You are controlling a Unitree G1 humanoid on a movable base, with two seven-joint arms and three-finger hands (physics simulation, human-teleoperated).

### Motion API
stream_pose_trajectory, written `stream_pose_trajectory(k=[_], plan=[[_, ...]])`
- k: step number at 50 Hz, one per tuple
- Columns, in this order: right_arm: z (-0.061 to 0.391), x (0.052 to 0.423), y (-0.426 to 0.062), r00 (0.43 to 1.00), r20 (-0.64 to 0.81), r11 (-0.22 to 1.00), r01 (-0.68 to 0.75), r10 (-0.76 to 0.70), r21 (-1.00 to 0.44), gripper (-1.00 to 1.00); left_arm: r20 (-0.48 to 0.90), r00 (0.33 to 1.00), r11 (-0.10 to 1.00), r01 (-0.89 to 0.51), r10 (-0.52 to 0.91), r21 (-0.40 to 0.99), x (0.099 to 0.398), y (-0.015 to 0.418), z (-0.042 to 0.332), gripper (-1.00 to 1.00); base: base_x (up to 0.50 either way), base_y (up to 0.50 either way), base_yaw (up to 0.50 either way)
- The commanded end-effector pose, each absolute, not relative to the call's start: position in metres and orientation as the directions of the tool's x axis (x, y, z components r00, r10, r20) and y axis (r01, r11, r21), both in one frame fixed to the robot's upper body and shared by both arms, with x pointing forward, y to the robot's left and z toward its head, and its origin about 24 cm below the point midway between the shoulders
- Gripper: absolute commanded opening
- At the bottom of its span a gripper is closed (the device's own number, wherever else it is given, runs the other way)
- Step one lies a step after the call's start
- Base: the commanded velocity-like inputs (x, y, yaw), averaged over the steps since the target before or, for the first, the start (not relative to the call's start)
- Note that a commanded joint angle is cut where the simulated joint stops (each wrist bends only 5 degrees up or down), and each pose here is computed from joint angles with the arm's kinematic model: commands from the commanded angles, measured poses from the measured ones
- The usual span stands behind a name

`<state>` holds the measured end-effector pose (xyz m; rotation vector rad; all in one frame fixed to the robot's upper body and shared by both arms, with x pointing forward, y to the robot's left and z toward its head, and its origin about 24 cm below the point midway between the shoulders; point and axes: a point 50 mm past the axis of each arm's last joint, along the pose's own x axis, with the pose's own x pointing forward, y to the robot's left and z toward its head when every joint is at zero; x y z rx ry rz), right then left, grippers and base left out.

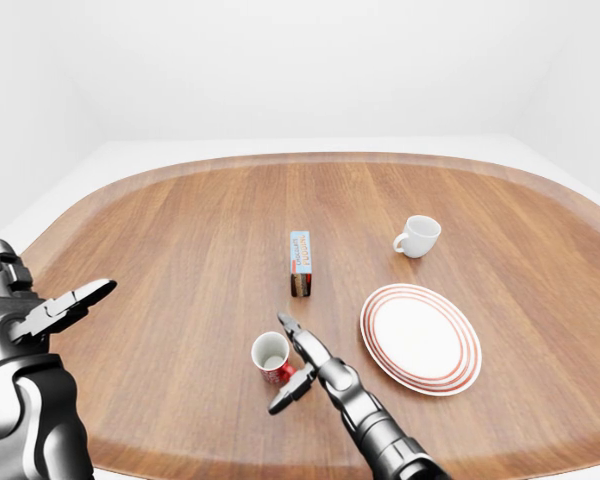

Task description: Pick up the red mug and put it on the plate

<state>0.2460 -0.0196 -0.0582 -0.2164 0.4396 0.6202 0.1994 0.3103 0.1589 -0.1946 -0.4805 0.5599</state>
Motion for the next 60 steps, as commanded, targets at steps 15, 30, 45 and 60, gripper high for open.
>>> stream_pose_trajectory(k=[15, 30, 45, 60], plan=[[-0.064, 0.244, -0.021, 0.713, -0.487, 0.797, -0.601, 0.504, -0.055, -1.00, 0.377, 0.744, 0.832, -0.465, 0.552, -0.303, 0.199, 0.311, 0.157, 1.00, 0.00, 0.00, 0.00], [-0.049, 0.254, -0.022, 0.752, -0.420, 0.810, -0.583, 0.508, -0.063, -1.00, 0.379, 0.742, 0.831, -0.465, 0.553, -0.304, 0.199, 0.311, 0.158, 1.00, 0.00, 0.00, 0.00], [0.101, 0.351, -0.109, 0.943, 0.022, 0.937, -0.326, 0.331, -0.124, -1.00, 0.379, 0.742, 0.832, -0.466, 0.553, -0.300, 0.200, 0.311, 0.158, 1.00, 0.00, 0.00, 0.00], [0.171, 0.368, -0.229, 0.986, 0.126, 0.944, -0.062, 0.108, -0.323, -1.00, 0.402, 0.730, 0.833, -0.466, 0.552, -0.298, 0.197, 0.311, 0.164, 1.00, 0.00, 0.00, 0.00]])
